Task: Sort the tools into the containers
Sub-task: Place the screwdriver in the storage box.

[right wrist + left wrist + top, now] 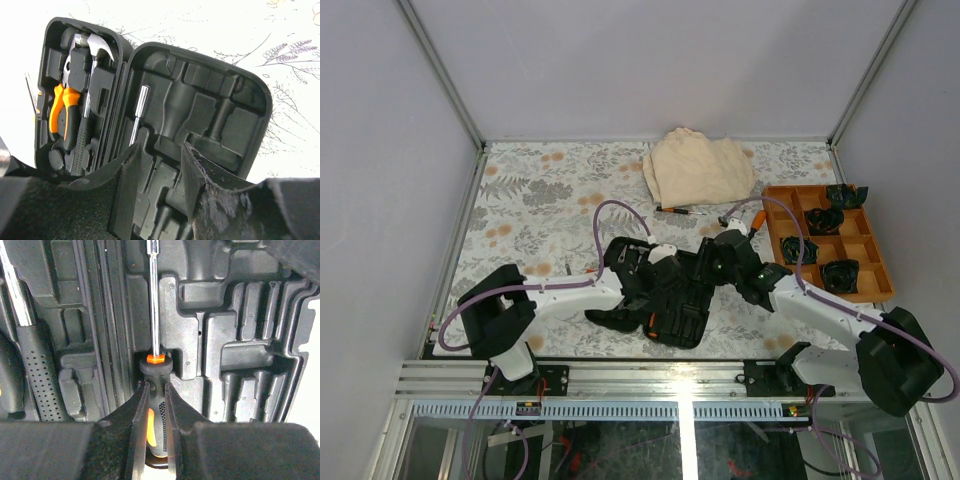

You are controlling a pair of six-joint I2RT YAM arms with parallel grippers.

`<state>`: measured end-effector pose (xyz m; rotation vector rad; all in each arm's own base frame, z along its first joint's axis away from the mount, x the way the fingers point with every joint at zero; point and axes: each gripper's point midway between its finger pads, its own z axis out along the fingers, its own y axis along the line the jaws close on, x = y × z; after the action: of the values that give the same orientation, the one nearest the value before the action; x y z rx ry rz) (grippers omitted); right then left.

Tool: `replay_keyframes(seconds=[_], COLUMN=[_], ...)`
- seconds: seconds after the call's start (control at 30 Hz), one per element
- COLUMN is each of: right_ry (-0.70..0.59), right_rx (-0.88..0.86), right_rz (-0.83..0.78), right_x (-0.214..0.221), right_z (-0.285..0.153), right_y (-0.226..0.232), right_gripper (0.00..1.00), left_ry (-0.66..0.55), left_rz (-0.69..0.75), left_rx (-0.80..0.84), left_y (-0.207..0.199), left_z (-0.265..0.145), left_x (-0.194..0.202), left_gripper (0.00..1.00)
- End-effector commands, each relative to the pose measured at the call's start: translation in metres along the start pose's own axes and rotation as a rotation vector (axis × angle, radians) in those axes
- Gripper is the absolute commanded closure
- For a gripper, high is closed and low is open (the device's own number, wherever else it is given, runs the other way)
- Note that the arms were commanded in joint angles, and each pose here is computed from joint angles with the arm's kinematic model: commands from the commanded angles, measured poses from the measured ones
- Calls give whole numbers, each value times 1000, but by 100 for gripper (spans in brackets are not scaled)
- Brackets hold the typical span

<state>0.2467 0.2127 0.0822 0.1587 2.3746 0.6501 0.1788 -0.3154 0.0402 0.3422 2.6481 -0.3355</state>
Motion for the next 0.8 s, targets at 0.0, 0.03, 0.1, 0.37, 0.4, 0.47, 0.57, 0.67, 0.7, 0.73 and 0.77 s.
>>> replay_keyframes(seconds=[0.0,0.03,0.1,0.37,0.4,0.47,0.57,0.67,0.7,0.73,0.77], right_ry=[-38,-31,-19,12,19,30,46,58,63,65,67], right_rx=[-77,-77,-83,-59,-54,-49,-50,-54,-55,-62,-67], right_rz=[33,31,29,32,36,39,42,40,38,36,33], right_x=[-22,-22,-22,-17,-15,-12,-8,-7,-7,-7,-7], right_z=[8,11,15,29,31,34,38,41,43,44,44], right_y=[30,31,35,32,31,29,29,31,31,33,34], right_gripper=[56,56,57,60,60,60,61,63,63,63,64], left_ry=[20,20,25,34,35,35,40,44,45,47,50], left_rz=[11,12,13,23,26,27,31,31,32,31,33], left_rx=[-2,1,7,31,35,41,50,51,49,50,47], left_y=[2,2,1,-4,-4,-5,-6,-6,-5,-5,-4], left_z=[-1,-2,-3,-8,-8,-10,-11,-11,-10,-10,-9], left_x=[13,13,14,19,20,20,21,23,24,25,27], left_gripper=[86,86,86,86,86,86,86,86,85,86,86])
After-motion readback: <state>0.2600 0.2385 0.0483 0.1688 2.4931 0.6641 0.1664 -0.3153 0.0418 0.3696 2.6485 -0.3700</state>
